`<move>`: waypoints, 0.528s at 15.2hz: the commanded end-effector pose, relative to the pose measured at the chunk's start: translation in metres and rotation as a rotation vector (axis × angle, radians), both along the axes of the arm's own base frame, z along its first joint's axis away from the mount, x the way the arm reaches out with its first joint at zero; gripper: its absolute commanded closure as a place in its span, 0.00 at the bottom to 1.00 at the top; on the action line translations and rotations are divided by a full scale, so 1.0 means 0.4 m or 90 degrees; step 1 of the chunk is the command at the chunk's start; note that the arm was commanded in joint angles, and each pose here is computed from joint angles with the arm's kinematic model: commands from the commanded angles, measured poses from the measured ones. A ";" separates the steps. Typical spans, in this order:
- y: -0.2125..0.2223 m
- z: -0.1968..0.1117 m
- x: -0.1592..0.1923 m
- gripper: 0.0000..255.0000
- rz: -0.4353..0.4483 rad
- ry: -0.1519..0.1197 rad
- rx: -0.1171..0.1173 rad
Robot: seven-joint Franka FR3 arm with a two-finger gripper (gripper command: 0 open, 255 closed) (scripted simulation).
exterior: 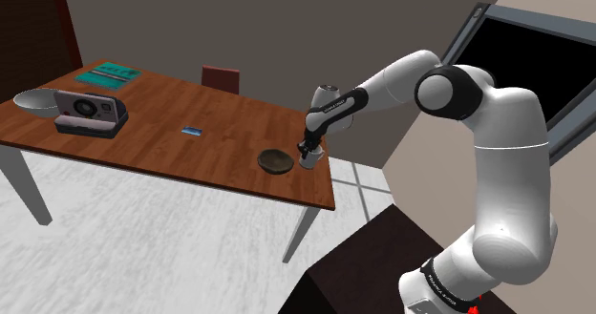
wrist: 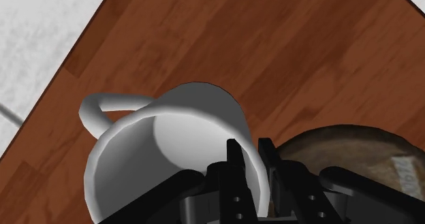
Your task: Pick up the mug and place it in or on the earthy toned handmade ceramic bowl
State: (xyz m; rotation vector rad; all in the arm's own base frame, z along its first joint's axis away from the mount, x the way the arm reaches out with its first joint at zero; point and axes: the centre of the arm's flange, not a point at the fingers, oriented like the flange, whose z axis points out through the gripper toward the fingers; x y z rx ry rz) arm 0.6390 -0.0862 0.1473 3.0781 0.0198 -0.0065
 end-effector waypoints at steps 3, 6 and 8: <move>0.001 0.049 0.001 1.00 0.000 0.000 0.000; 0.001 0.089 0.001 1.00 0.000 0.000 0.000; 0.001 0.115 0.001 1.00 0.000 0.000 0.000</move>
